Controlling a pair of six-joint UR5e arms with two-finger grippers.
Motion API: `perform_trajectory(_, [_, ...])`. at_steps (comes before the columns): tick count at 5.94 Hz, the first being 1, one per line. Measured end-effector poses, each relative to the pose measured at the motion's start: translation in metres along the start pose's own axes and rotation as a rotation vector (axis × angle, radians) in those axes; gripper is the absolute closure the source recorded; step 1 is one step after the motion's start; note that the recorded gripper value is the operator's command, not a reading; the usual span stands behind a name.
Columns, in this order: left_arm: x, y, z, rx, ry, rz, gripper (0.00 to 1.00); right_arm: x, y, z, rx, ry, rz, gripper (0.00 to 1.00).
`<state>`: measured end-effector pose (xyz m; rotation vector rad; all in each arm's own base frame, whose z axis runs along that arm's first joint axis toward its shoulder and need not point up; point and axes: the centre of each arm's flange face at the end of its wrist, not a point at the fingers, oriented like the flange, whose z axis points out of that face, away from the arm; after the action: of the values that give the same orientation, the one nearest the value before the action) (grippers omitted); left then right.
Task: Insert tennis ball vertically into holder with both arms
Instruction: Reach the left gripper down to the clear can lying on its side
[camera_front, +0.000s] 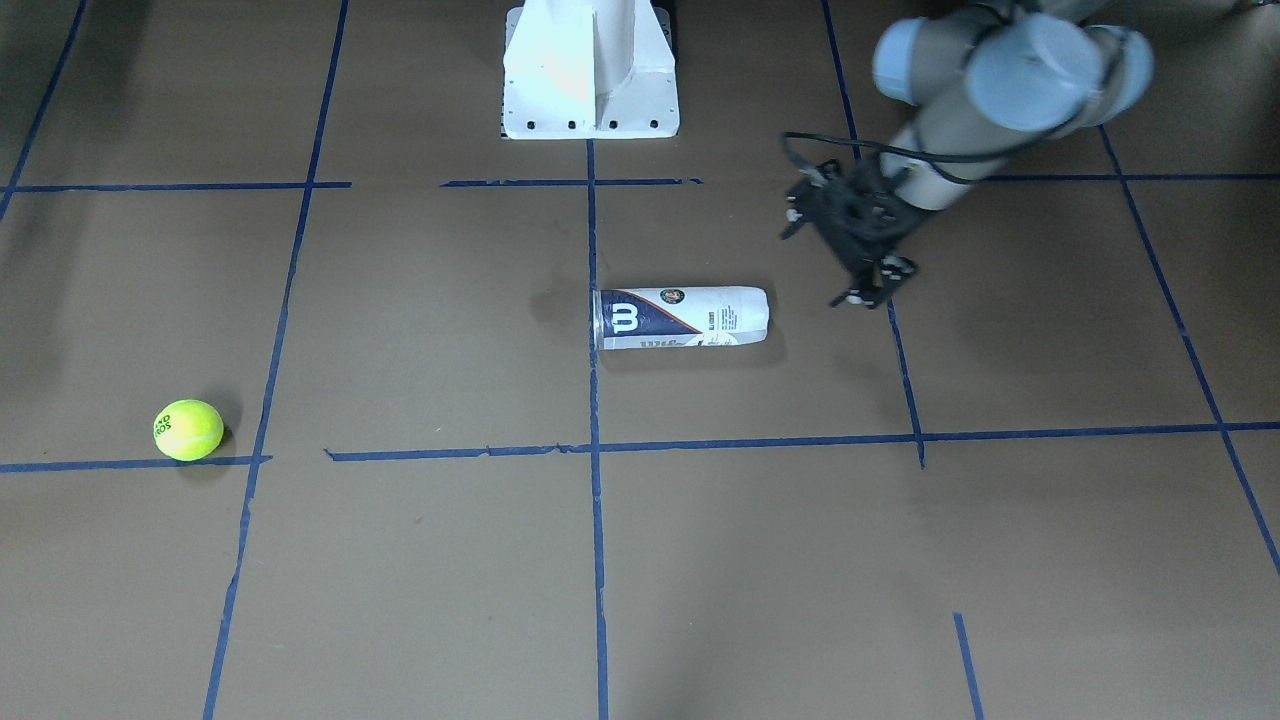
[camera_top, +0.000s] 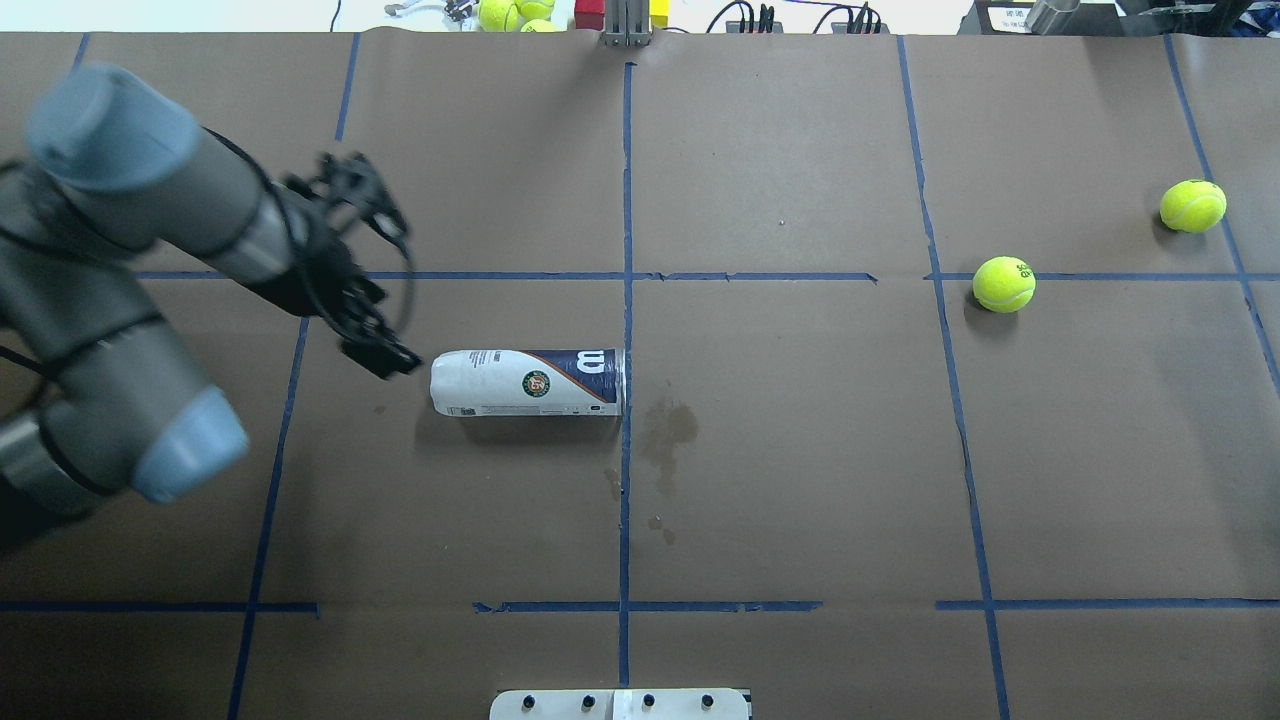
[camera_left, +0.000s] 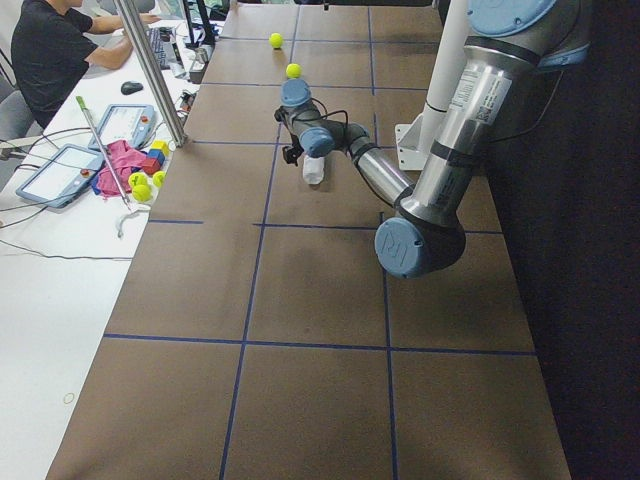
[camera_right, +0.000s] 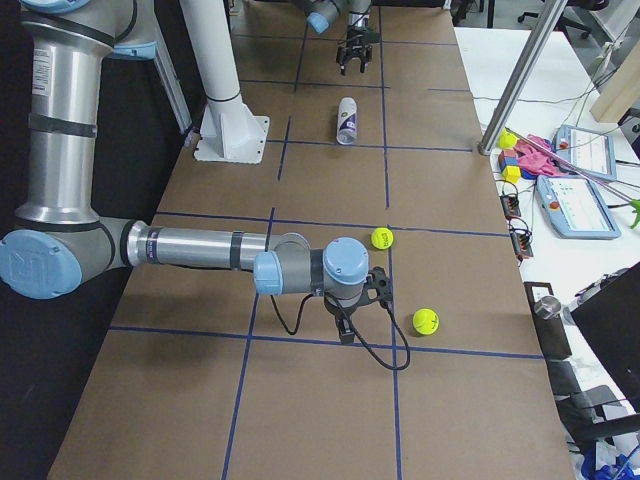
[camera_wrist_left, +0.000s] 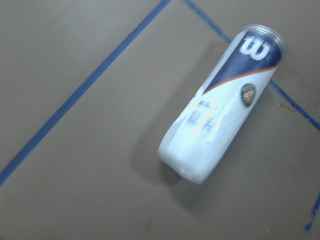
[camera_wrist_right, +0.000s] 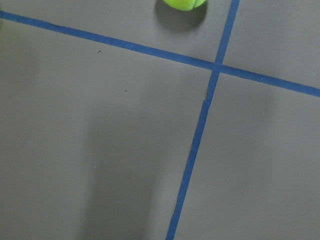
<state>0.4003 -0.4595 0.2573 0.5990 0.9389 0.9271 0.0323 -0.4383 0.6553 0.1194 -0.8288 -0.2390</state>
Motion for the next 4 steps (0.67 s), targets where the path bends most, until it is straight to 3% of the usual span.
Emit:
perform_trajectory(1, [0.041, -0.034, 0.018, 0.026, -0.057, 0.079, 0.00, -0.001, -0.002, -0.001, 0.002, 0.001, -0.003, 0.00])
perform_trajectory(2, [0.068, -0.062, 0.034, 0.019, -0.073, 0.162, 0.00, -0.001, -0.002, 0.000, 0.002, -0.001, -0.002, 0.00])
perform_trajectory(4, [0.087, -0.106, 0.044, -0.057, -0.123, 0.258, 0.00, 0.001, 0.001, 0.002, -0.003, -0.001, 0.002, 0.00])
